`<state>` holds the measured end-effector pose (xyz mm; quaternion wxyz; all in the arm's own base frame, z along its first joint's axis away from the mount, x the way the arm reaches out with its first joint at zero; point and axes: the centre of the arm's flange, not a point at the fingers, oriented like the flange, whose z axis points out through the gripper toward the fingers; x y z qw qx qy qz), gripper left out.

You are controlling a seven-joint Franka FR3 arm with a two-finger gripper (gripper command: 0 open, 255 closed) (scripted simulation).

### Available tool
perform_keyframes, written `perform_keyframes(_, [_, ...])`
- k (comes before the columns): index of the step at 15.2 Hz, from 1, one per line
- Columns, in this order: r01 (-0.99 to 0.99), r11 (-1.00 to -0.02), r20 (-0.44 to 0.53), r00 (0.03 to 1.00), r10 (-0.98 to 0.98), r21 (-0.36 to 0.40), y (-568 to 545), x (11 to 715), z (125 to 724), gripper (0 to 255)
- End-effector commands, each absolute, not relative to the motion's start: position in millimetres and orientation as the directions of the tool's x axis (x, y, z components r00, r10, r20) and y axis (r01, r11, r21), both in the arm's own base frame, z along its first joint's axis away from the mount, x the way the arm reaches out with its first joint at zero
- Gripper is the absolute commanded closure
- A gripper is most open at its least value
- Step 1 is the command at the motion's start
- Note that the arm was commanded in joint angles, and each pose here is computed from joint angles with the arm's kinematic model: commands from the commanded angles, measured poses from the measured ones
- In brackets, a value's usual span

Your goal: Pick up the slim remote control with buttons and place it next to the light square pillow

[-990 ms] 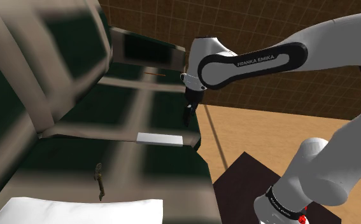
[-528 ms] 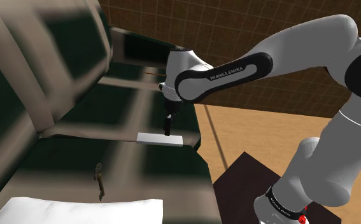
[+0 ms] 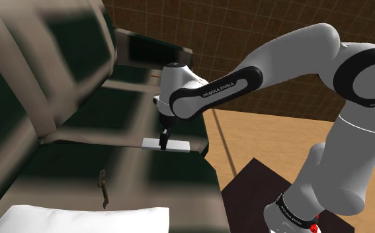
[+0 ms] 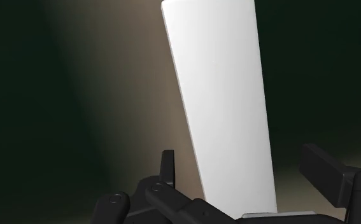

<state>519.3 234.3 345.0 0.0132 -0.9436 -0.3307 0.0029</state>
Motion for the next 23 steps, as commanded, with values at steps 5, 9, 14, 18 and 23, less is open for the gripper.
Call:
perform_keyframes(5, [0.625,-0.781,0.004,0.781,0.625,-0.027,234.6,519.4,325.9,0])
perform_keyframes(9, [0.625,-0.781,0.004,0.781,0.625,-0.027,234.6,519.4,325.9,0])
perform_keyframes(14, [0.625,-0.781,0.004,0.781,0.625,-0.027,234.3,519.4,326.1,255])
perform_keyframes(18, [0.625,-0.781,0.004,0.781,0.625,-0.027,234.3,519.5,326.2,255])
perform_keyframes(23, [0.625,-0.78,0.004,0.781,0.625,-0.027,234.5,519.4,341.8,255])
